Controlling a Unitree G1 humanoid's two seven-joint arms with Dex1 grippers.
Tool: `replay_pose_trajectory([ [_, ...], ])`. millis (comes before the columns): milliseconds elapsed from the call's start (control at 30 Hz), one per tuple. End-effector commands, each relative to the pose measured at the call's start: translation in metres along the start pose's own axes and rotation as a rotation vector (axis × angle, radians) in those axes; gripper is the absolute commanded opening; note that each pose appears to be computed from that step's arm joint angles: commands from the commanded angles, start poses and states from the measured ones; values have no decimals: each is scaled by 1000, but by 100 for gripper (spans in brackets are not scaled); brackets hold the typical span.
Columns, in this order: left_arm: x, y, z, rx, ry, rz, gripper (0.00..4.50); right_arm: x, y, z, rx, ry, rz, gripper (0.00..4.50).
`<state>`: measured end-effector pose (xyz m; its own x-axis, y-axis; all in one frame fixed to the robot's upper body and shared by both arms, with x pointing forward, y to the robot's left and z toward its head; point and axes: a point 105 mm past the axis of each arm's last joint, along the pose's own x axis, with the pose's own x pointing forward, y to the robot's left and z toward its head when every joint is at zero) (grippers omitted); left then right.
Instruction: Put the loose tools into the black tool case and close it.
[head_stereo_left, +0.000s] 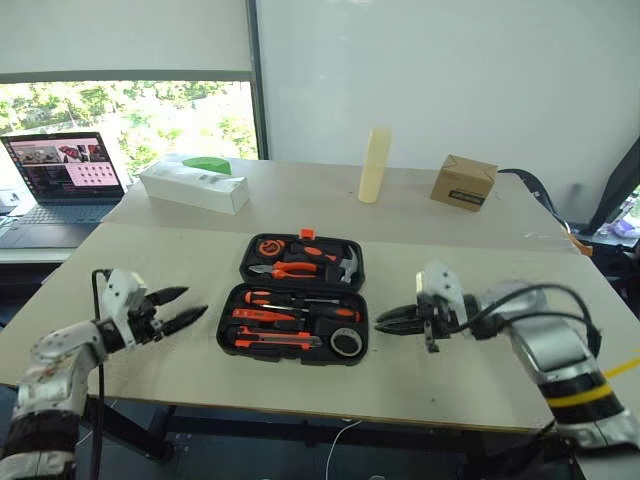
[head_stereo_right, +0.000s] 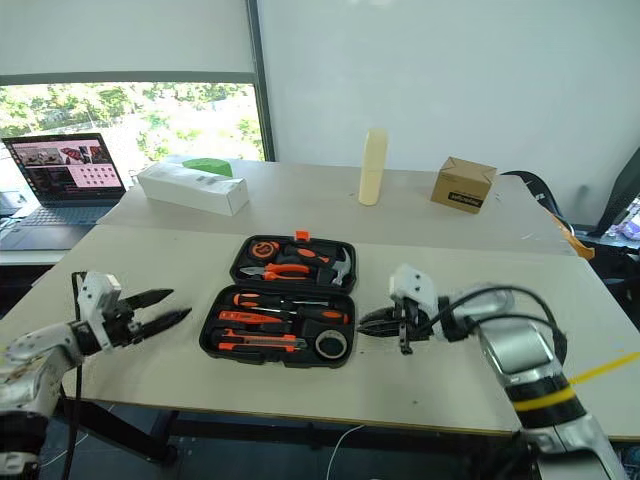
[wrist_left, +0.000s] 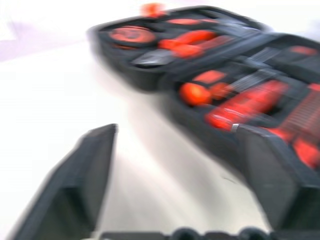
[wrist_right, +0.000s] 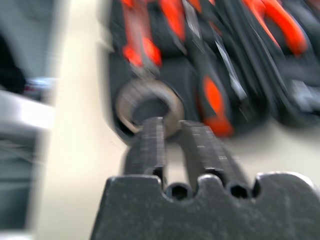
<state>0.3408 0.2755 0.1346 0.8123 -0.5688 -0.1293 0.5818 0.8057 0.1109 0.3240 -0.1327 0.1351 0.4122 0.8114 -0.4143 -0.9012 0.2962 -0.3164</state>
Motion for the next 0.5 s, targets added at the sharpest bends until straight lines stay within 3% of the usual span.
replay_pose_trajectory([
  [33, 12, -2, 1, 21, 36, 40, 189, 3, -16, 0, -110, -13, -161, 0],
  [200, 27, -19, -13, 20, 151, 28, 5, 27, -12, -5, -133, -30, -195, 0],
  [500, 44, -61, -15, 5, 196, -150, 5, 34, 7, 5, -101, -25, -108, 0],
])
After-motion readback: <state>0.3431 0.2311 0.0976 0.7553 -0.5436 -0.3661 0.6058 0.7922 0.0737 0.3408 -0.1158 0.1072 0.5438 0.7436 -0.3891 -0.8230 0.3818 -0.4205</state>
